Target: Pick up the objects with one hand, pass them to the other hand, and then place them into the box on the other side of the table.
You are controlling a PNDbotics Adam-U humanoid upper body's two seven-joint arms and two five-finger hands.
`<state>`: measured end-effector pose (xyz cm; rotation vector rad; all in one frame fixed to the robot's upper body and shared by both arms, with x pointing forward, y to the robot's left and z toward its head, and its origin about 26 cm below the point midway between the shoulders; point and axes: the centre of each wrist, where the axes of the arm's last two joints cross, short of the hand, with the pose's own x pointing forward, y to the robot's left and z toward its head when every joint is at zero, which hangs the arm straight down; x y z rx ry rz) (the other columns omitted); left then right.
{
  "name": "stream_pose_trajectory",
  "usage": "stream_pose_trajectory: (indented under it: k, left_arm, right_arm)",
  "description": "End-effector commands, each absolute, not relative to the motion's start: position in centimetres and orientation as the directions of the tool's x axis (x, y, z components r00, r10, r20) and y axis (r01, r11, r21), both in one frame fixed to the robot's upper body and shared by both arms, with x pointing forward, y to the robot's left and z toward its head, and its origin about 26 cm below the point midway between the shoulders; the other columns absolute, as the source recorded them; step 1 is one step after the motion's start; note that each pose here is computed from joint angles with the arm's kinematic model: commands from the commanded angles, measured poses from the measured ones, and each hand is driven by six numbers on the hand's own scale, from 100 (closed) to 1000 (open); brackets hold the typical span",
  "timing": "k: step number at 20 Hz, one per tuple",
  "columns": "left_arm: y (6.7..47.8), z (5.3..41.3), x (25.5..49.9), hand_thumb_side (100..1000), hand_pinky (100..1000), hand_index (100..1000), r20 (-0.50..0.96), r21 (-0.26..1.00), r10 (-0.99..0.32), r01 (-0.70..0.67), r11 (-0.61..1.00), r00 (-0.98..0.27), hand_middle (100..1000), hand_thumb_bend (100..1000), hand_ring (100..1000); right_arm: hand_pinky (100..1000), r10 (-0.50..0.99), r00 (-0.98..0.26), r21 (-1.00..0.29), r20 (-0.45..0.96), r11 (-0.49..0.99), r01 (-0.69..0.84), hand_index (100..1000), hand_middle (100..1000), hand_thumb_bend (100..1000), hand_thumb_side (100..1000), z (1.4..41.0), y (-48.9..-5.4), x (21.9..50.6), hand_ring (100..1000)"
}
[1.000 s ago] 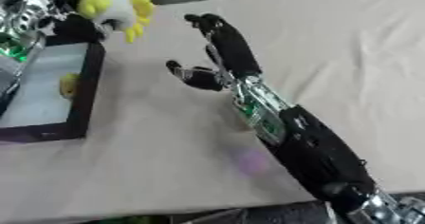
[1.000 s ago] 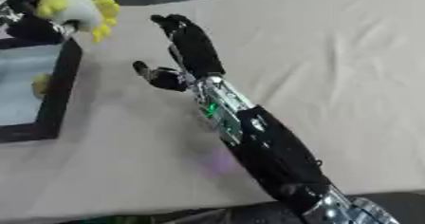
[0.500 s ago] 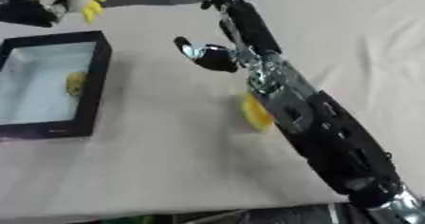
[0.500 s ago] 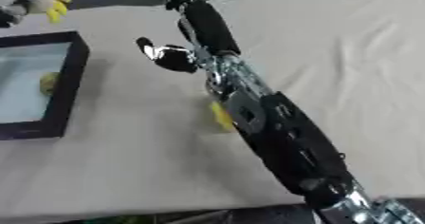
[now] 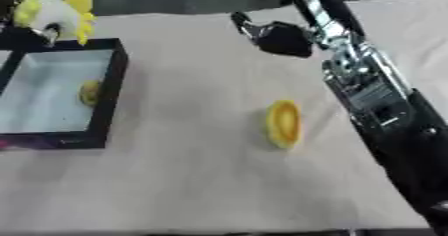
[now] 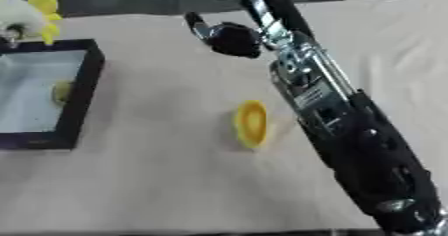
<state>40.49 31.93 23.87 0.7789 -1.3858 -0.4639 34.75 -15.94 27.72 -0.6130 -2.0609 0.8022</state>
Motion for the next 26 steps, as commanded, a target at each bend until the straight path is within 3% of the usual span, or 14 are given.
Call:
stream_pose_trajectory:
  k: [1,10,13,15,16,17,19,23,26]
  left_arm:
    - [33.7,24.9,40.2,120,476,345,0.689,0.724,-0.704,-0.21,0.657,0.171,328,100,627]
    - [35.3,22.1,40.6,100,519,436,0.681,0.732,-0.679,-0.233,0.64,0.275,400,100,691]
    - [35.6,21.4,40.7,100,566,526,0.677,0.735,-0.674,-0.234,0.636,0.295,470,107,757]
    - [35.8,20.9,40.8,154,631,654,0.672,0.739,-0.674,-0.231,0.633,0.307,568,253,844]
    - [36.0,20.7,40.8,252,689,732,0.669,0.742,-0.674,-0.229,0.629,0.315,645,391,905]
    - [36.2,20.5,40.8,273,697,744,0.665,0.745,-0.674,-0.23,0.626,0.322,658,417,914]
    - [36.5,20.1,40.9,374,737,849,0.657,0.752,-0.675,-0.225,0.62,0.337,743,588,960]
    - [37.0,19.3,41.0,419,769,892,0.629,0.774,-0.688,-0.205,0.599,0.363,778,650,984]
    - [37.3,19.0,41.0,482,785,912,0.621,0.779,-0.687,-0.204,0.593,0.376,790,744,996]
  right_arm:
    - [735,0.659,-0.525,-0.682,0.538,0.707,0.188,788,609,507,363,30.1,-18.1,34.2,818]
    - [740,0.643,-0.506,-0.645,0.575,0.736,0.203,794,613,506,364,32.3,-21.8,33.5,825]
    - [741,0.643,-0.513,-0.635,0.569,0.74,0.224,795,613,507,361,32.7,-22.5,33.0,825]
    - [741,0.646,-0.518,-0.63,0.56,0.739,0.239,796,614,508,359,33.0,-22.9,32.5,825]
    - [741,0.643,-0.526,-0.625,0.557,0.742,0.244,796,615,508,356,33.2,-23.1,32.2,825]
    - [741,0.639,-0.533,-0.619,0.555,0.745,0.25,796,615,508,356,33.4,-23.3,31.9,825]
    - [745,0.633,-0.545,-0.607,0.549,0.751,0.26,803,616,473,365,33.7,-23.6,31.3,828]
    - [747,0.619,-0.562,-0.596,0.549,0.761,0.255,808,617,482,363,33.8,-24.1,30.3,830]
    - [748,0.619,-0.565,-0.596,0.545,0.76,0.258,809,619,485,362,33.8,-24.4,30.1,830]
